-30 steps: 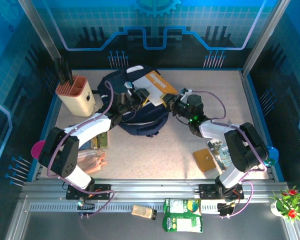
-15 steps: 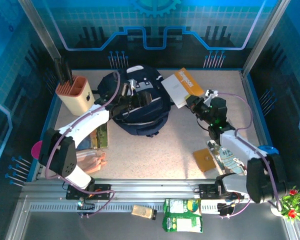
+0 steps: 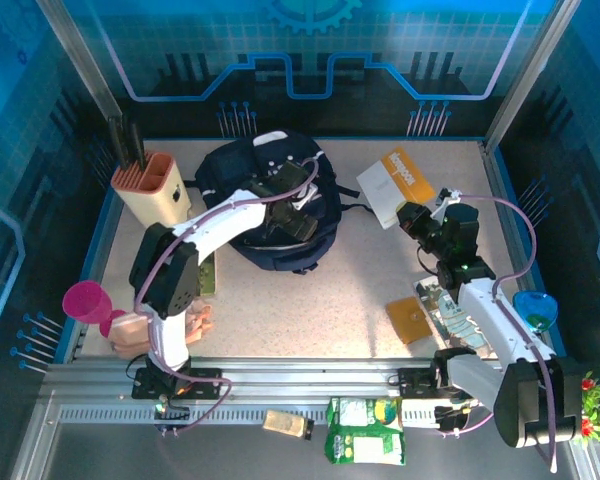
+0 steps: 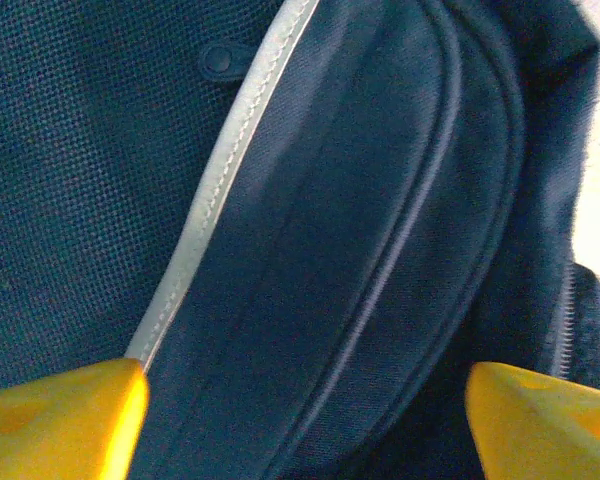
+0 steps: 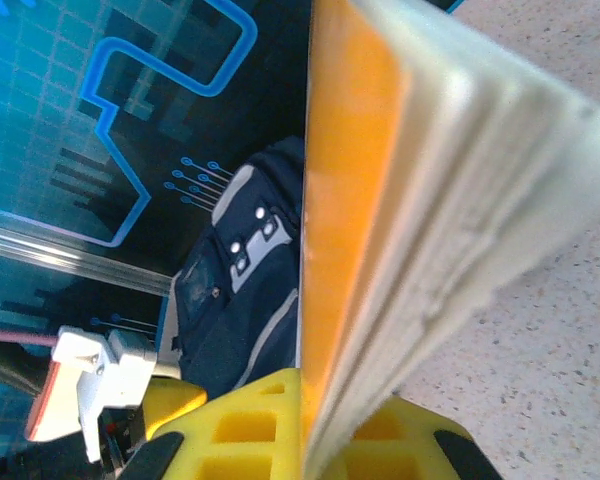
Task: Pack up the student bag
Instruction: Open the student bag at the top-center of the table.
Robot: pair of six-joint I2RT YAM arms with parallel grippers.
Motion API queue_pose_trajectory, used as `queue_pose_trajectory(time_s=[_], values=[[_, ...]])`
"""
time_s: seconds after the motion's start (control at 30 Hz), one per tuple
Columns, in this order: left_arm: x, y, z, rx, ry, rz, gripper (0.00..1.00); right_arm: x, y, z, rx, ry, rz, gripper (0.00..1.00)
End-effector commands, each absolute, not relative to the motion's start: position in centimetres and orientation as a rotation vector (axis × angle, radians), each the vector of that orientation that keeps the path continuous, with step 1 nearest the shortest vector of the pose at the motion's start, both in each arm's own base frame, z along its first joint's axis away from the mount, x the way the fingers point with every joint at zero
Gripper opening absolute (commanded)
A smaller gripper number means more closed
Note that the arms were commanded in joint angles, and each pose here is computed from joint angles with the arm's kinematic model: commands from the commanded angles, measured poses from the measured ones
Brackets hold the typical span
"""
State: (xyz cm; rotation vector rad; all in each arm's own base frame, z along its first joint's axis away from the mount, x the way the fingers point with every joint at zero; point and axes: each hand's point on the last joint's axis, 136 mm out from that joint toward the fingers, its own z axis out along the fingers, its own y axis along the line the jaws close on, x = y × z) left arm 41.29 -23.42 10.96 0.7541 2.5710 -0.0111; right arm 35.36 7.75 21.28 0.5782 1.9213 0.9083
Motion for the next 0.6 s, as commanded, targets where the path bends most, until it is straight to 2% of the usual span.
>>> queue_pose_trajectory(time_s=[0.0, 0.27, 0.57], values=[[41.4, -22.3, 10.2, 0.913, 2.613, 0.13, 0.76, 35.1, 7.3, 20.9, 0.545, 1.94, 0.885, 0.0], [41.8, -22.9, 8.5, 1.064, 2.649, 0.176, 0.72, 35.5, 7.1, 20.8, 0.531, 1.97, 0.891, 0.0], [43.3, -22.0, 7.0, 1.059, 2.655, 0.378, 0.56, 35.7, 7.1, 20.5, 0.501, 1.985, 0.894, 0.01]])
